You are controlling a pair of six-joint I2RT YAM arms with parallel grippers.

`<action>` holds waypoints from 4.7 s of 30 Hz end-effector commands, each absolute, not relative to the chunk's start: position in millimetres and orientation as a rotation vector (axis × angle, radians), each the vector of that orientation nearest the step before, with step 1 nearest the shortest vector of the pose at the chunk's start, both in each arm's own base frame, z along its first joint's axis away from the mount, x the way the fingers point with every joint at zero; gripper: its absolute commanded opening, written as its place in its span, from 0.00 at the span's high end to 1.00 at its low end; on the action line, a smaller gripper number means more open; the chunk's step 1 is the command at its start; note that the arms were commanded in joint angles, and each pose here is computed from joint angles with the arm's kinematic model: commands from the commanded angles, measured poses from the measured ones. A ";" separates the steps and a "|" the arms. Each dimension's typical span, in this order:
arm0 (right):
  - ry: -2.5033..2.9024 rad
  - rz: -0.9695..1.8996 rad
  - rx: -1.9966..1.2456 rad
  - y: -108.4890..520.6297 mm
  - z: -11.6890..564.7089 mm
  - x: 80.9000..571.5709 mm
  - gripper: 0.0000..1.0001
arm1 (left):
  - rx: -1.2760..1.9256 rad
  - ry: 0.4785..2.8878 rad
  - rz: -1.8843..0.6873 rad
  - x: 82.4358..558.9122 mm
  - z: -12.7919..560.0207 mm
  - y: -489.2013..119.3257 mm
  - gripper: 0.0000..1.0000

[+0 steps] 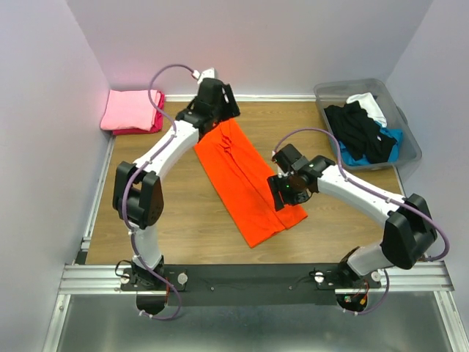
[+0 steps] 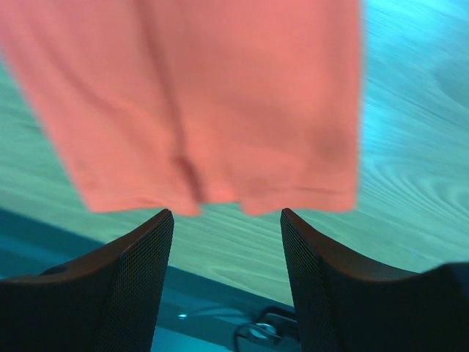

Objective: Fold and stack the t-shirts
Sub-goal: Fold the tshirt

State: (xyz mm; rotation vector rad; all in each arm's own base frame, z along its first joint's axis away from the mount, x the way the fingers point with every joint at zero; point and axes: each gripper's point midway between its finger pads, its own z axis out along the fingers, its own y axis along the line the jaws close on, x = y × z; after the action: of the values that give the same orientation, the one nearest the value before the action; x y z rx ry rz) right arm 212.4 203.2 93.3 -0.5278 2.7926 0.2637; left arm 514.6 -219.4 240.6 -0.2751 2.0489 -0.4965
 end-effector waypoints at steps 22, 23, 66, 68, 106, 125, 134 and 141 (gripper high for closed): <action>2.982 0.409 -0.541 220.4 18.7 198.7 0.39 | -0.450 2.368 -0.092 533.0 49.0 -188.2 0.28; 2.984 0.430 -0.533 223.5 16.4 197.9 0.39 | -0.436 2.373 -0.096 534.9 47.0 -188.5 0.28; 2.911 0.481 -0.125 169.0 46.8 200.0 0.49 | -0.367 2.512 -0.377 253.1 110.3 -217.2 0.04; 2.916 0.508 -0.123 171.5 42.4 198.2 0.53 | -0.386 2.561 -0.402 224.9 98.8 -218.8 0.04; 2.912 0.595 -0.162 173.3 16.2 181.3 0.99 | -0.414 2.954 -0.186 112.2 21.5 -215.7 0.37; 2.869 0.680 -0.203 180.0 21.3 178.1 0.99 | -0.431 3.022 0.054 93.1 -3.3 -216.1 0.68; 2.847 0.759 -0.200 188.7 32.8 177.7 0.99 | -0.445 3.001 0.004 89.7 9.7 -216.6 1.00; 2.729 0.746 -0.148 206.4 70.1 225.3 0.99 | -0.446 2.880 -0.171 136.7 42.9 -225.3 1.00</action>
State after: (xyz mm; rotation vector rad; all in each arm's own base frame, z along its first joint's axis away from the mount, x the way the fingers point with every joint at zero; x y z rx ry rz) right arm 186.5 189.3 37.0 -0.1657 2.8525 0.7174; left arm 108.9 -230.4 24.3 -0.4362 2.9671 -0.1379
